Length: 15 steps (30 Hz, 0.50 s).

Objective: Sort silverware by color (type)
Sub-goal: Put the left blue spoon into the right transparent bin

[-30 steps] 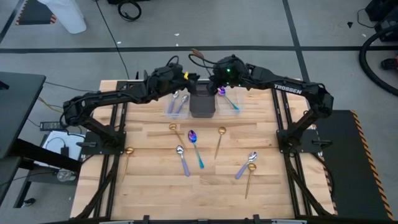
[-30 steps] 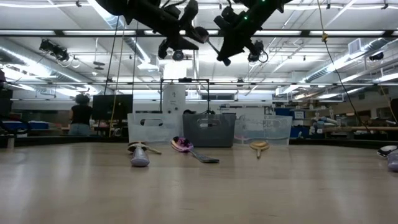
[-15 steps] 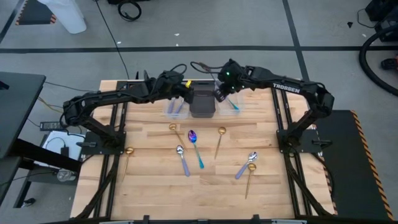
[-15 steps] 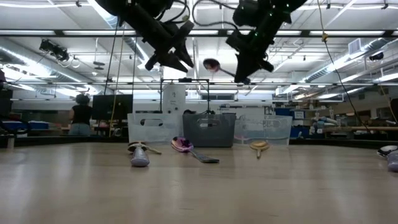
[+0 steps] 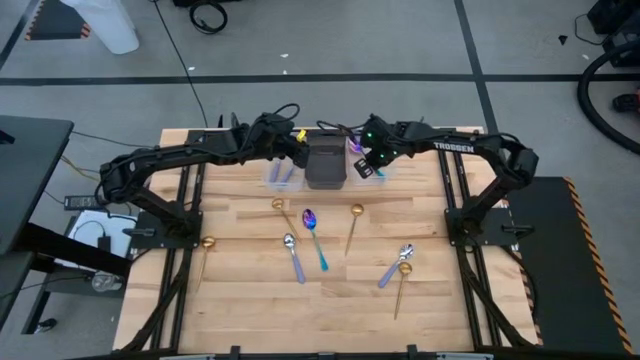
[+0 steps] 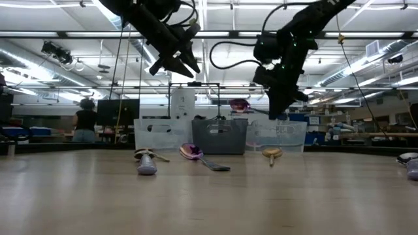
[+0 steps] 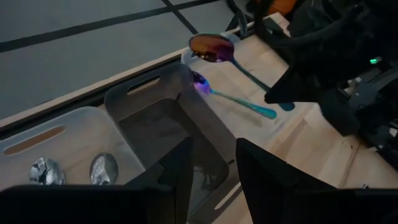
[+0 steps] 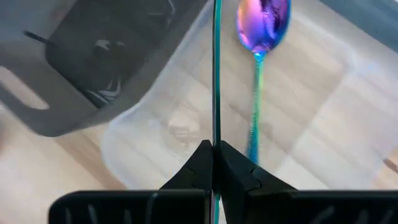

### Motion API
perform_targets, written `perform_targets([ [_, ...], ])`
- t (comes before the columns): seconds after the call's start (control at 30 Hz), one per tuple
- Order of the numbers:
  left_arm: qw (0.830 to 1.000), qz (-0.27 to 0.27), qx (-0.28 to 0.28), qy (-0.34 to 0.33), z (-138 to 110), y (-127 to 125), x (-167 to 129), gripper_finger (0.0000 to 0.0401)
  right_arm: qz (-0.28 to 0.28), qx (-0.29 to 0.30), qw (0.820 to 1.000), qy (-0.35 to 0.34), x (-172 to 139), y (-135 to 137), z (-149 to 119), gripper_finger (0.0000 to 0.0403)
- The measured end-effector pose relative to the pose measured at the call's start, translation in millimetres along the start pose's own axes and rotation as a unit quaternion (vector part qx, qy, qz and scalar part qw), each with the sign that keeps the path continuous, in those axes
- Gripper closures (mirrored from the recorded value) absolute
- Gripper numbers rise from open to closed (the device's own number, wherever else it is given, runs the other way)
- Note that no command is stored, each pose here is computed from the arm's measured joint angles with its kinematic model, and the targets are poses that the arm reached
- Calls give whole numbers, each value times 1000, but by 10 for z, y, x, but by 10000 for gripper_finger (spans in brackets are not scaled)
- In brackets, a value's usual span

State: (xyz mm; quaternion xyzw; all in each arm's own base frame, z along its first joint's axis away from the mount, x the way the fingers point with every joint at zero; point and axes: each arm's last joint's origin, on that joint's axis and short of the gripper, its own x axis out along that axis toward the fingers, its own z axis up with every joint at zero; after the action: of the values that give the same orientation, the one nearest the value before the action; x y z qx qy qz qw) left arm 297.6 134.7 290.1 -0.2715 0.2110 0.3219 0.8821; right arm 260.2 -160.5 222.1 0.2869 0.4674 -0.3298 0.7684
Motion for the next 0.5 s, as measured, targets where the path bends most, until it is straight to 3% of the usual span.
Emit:
perform_targets([
  [0.5,1000,-3,-2,-5,10,-5,-4,273,21,34,999,15,349,-303,-260,384],
])
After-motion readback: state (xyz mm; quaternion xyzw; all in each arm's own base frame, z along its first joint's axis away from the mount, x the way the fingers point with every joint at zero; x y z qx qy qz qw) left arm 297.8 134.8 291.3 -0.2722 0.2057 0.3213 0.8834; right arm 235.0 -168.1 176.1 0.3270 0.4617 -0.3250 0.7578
